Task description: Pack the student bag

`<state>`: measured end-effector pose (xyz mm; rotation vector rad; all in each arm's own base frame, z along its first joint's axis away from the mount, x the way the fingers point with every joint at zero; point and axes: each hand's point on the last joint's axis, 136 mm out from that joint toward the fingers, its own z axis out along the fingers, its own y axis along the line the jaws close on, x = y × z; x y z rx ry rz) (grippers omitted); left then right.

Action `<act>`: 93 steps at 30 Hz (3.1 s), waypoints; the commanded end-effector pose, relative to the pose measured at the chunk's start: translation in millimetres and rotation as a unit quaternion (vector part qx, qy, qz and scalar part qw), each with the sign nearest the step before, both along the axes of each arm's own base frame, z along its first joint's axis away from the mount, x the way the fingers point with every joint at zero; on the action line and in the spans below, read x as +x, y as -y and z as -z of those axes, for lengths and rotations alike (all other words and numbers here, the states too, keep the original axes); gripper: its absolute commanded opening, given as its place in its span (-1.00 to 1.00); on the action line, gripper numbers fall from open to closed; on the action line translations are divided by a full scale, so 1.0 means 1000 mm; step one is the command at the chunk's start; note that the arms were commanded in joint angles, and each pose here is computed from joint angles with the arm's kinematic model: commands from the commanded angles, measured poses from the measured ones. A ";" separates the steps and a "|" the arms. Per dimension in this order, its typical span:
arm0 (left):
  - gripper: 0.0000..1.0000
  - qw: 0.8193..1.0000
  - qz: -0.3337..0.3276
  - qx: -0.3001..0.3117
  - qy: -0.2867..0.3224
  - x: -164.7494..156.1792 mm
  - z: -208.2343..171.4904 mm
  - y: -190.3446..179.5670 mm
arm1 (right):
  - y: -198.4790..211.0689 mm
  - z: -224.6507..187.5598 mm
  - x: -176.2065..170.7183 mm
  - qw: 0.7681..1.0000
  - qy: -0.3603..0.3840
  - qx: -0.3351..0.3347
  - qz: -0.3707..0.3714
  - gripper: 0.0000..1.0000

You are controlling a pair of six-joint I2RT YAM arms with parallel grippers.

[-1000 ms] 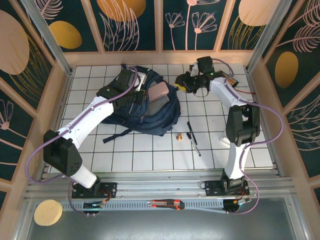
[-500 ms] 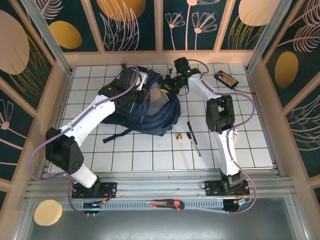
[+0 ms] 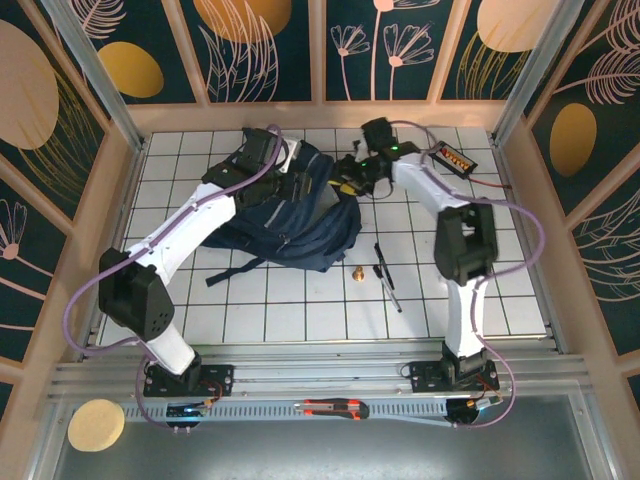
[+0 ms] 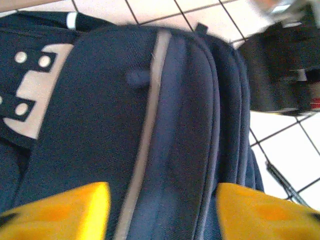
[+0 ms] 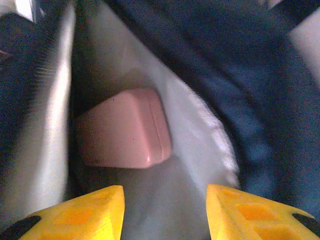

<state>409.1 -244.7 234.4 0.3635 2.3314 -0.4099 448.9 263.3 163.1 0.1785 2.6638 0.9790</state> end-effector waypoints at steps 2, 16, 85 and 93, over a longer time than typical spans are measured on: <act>0.98 0.994 -0.104 -0.013 -0.015 -0.007 -0.016 -0.032 | 0.027 -0.024 -0.039 0.999 0.022 -0.046 0.017 -0.05; 0.97 0.784 -0.367 -0.470 -0.172 -0.098 0.082 -0.124 | -0.041 -0.027 -0.124 0.991 0.060 -0.054 -0.109 -0.05; -1.00 0.673 -0.304 -0.664 -0.118 0.008 -0.028 -0.070 | -0.068 -0.029 -0.146 0.969 0.044 -0.228 -0.081 0.06; -1.00 0.672 -0.303 -0.665 -0.122 0.011 -0.031 -0.067 | -0.073 -0.004 -0.145 0.963 0.053 -0.248 -0.090 -0.15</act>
